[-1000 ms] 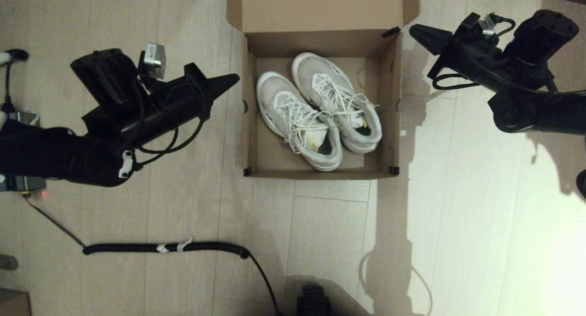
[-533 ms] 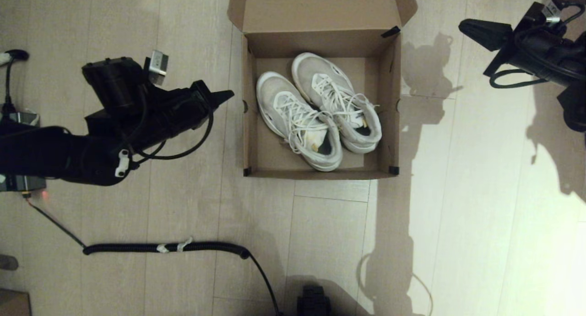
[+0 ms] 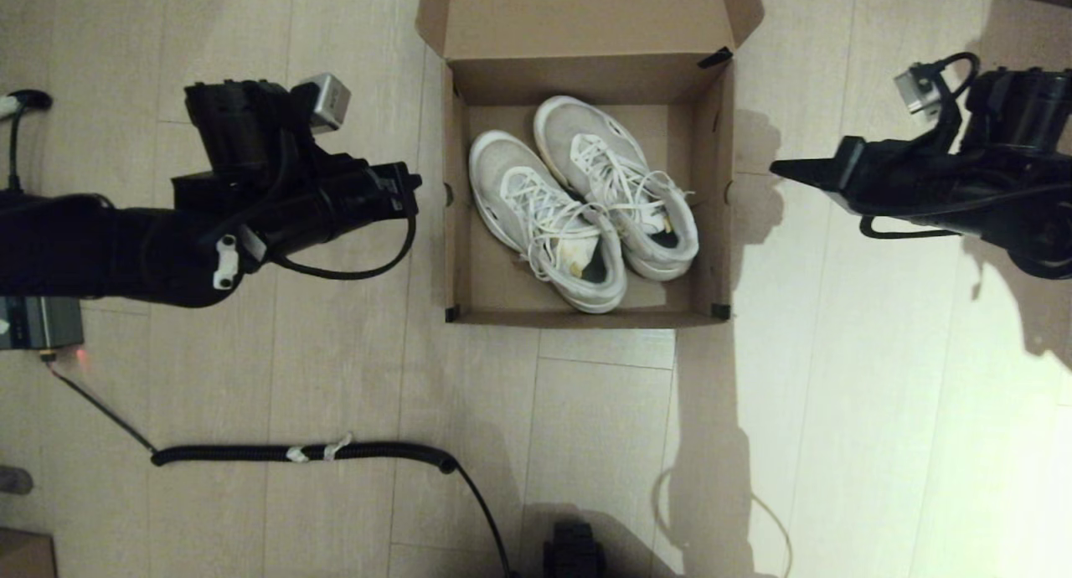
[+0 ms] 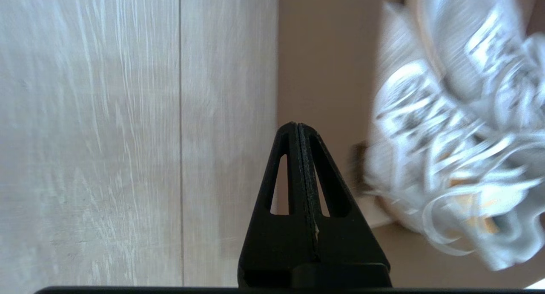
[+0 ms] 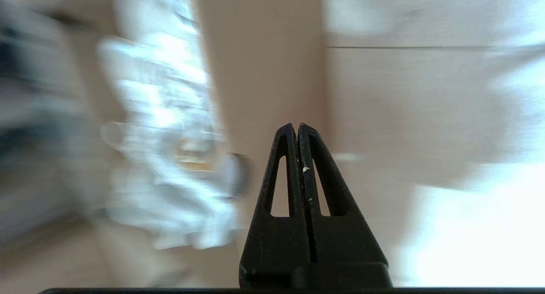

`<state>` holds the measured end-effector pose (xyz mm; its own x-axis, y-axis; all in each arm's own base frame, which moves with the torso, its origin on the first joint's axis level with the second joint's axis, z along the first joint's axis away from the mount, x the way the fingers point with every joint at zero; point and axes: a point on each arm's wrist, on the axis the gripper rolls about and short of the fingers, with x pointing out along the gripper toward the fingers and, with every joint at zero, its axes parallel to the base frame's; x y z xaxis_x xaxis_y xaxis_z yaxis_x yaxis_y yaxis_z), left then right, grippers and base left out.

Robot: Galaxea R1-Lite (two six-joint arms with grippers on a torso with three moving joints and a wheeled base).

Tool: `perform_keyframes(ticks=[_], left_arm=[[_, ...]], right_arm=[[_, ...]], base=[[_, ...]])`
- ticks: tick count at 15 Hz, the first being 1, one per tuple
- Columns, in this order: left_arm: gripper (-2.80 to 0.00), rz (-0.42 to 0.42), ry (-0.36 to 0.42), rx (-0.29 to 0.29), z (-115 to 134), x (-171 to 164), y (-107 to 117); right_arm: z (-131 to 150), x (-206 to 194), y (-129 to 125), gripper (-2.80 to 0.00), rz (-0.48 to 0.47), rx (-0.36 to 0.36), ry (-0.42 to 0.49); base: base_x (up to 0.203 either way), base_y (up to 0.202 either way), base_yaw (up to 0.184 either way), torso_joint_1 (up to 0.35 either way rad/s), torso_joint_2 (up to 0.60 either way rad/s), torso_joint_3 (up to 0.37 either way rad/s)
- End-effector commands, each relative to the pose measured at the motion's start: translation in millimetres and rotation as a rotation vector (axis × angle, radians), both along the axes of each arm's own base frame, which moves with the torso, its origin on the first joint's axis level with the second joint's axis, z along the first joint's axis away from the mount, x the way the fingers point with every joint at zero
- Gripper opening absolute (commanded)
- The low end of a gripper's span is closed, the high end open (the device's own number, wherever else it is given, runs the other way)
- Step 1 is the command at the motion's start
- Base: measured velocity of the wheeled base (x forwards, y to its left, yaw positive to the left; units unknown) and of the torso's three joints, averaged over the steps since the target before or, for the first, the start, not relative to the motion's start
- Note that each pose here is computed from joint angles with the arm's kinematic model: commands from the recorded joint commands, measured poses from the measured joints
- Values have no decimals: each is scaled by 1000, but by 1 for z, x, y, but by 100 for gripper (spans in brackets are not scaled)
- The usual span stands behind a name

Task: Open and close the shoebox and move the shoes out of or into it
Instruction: Close the shoe box

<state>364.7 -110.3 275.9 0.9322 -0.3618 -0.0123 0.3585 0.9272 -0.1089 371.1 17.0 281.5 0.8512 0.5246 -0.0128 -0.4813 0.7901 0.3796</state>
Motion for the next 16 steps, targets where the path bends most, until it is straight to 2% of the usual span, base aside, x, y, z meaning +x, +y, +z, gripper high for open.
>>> perform_keyframes(ticks=[1,3,4,5,7,8,12,16], left_arm=[[-280,45,-29,-5,20,-16,-8],[-280,122,-50,74,34,-25,-13],[-280,157,-61,102,40,-27,-16],[-280,169,-58,110,40,-28,-20],[-280,210,-42,122,35,-27,-24],[-280,232,-41,121,33,-25,-25],[-280,250,-51,109,31,-12,-30],[-280,202,-107,76,44,-13,-52]], right_arm=[[16,-17,26,-280,-186,-129,-83],[37,-37,44,-280,-302,-162,-122],[43,-42,48,-280,-328,-227,-136],[45,-46,54,-280,-341,-263,-136],[46,-50,68,-280,-353,-272,-136],[46,-51,76,0,-344,-271,-136],[44,-42,100,0,-388,-268,-136],[37,-30,107,0,-389,-275,-122]], base=[[0,0,0,0,0,0],[0,0,0,0,0,0],[0,0,0,0,0,0],[0,0,0,0,0,0],[0,0,0,0,0,0],[0,0,0,0,0,0],[0,0,0,0,0,0],[0,0,0,0,0,0]])
